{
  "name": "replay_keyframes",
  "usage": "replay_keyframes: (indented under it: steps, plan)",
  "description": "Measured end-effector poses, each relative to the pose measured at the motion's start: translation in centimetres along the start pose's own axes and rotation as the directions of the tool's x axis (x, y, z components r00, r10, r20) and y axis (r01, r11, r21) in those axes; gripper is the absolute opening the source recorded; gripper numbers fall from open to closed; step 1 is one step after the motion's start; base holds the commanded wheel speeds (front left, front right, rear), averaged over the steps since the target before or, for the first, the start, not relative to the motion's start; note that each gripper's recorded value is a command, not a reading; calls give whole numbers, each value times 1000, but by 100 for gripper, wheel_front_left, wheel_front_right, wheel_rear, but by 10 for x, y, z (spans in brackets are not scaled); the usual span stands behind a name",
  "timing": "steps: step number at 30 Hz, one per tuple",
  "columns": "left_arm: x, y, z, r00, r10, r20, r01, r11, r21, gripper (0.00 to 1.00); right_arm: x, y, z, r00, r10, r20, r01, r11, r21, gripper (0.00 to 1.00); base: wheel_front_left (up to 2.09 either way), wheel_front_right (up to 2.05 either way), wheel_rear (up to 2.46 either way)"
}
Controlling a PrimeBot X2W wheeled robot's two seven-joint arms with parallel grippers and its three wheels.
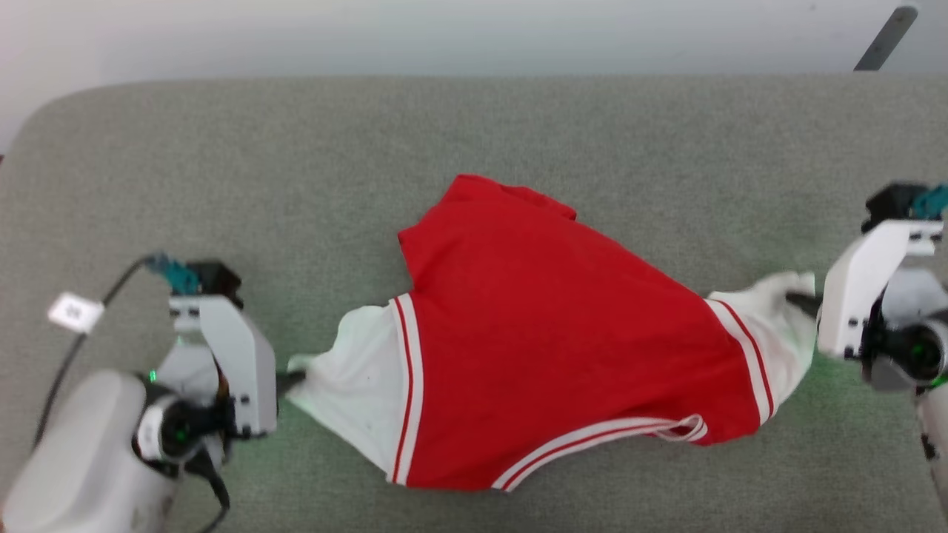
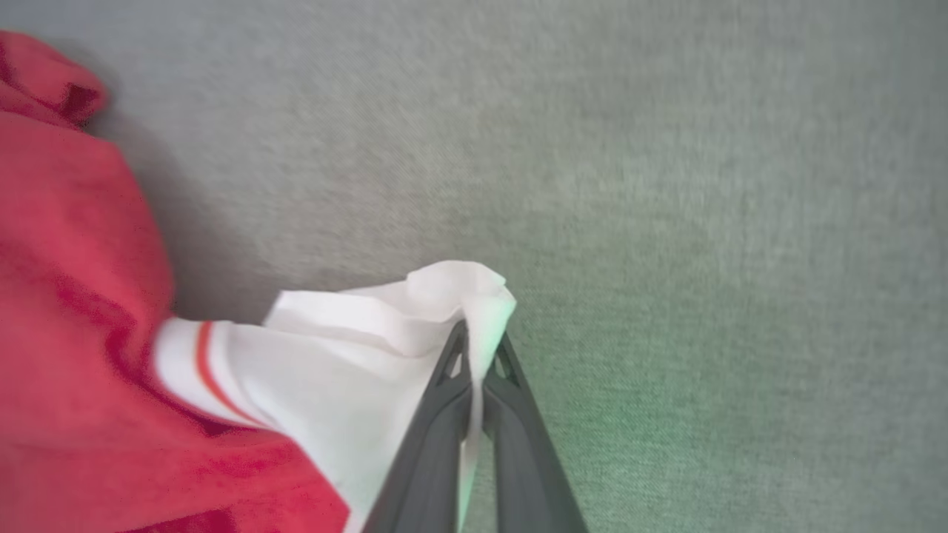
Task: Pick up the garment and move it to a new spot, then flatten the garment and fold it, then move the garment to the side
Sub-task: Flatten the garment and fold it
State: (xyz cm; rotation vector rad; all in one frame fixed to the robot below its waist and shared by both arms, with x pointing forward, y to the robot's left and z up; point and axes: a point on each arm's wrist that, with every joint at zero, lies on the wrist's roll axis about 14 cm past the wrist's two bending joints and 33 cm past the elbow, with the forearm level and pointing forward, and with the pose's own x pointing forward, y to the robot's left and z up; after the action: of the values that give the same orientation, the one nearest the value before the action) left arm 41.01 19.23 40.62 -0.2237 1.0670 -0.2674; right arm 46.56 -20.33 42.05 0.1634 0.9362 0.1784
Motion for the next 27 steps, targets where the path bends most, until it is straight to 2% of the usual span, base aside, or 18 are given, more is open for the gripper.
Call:
replay_keyframes:
  steps: [6,11,18,21,27]
  plan:
    - [-38,-15,56,992,-2,128,-11,995,101,0,-36,26,57,984,66,163,-54,996,-77,0,0,0,0]
    - [-83,-31,106,963,-7,270,-47,980,191,0,-79,61,105,933,156,324,-114,983,-147,0,0,0,0]
    - [-152,-62,165,879,-36,475,-121,948,296,0,-152,105,169,788,252,562,-119,958,-263,0,0,0,0]
    - [-185,-78,188,827,-66,558,-141,936,321,0,-185,123,192,709,288,643,-97,944,-316,0,0,0,0]
    - [-258,-102,229,678,-103,728,-222,916,336,0,-251,159,232,508,364,781,-52,918,-394,0,0,0,0]
